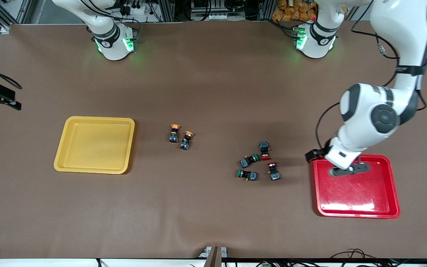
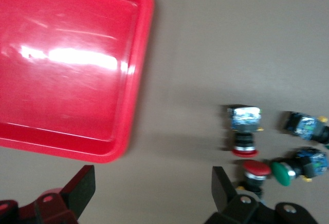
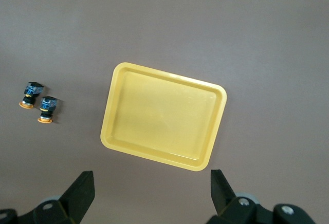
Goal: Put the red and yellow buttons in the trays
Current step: 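Move the left gripper to the red buttons while the right gripper advances, then grasp a red button with the left gripper while the right gripper reaches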
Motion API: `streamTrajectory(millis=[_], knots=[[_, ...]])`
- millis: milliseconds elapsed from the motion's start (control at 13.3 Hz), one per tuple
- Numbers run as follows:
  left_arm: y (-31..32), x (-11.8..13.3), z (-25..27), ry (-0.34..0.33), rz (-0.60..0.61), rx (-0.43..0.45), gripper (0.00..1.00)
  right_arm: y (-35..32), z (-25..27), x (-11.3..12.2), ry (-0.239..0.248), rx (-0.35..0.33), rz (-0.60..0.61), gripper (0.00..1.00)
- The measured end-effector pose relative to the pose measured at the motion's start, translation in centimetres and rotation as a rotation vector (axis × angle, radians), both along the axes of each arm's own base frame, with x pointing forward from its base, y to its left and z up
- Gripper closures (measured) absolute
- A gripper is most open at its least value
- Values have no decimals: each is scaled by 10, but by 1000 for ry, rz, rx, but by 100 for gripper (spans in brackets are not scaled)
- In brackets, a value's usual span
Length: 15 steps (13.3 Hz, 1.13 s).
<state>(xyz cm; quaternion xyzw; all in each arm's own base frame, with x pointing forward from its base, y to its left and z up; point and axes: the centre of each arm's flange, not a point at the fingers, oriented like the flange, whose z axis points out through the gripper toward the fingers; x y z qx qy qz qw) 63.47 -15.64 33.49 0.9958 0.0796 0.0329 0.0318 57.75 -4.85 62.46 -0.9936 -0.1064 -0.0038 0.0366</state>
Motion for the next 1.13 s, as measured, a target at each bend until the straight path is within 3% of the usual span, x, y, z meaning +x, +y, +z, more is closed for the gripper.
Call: streamTrajectory(millis=[226,452,754,905,1131], knots=[[-28,-3,-45,-23,14,0,0,31,-15,8,14,0,32,0],[-57,-6,-101,-12,74,-11,0,107,-35,11,61,-8,-14,0],[-109,-6,-119,-10,126,-26,0,204,-53,1,97,-26,8,0],[-119,-2,-129,-22,127,-16,0,237,-86,6,128,-30,-25,0],[-115,7,-149,-65,130,-13,0,288,-141,18,133,-41,-84,0]])
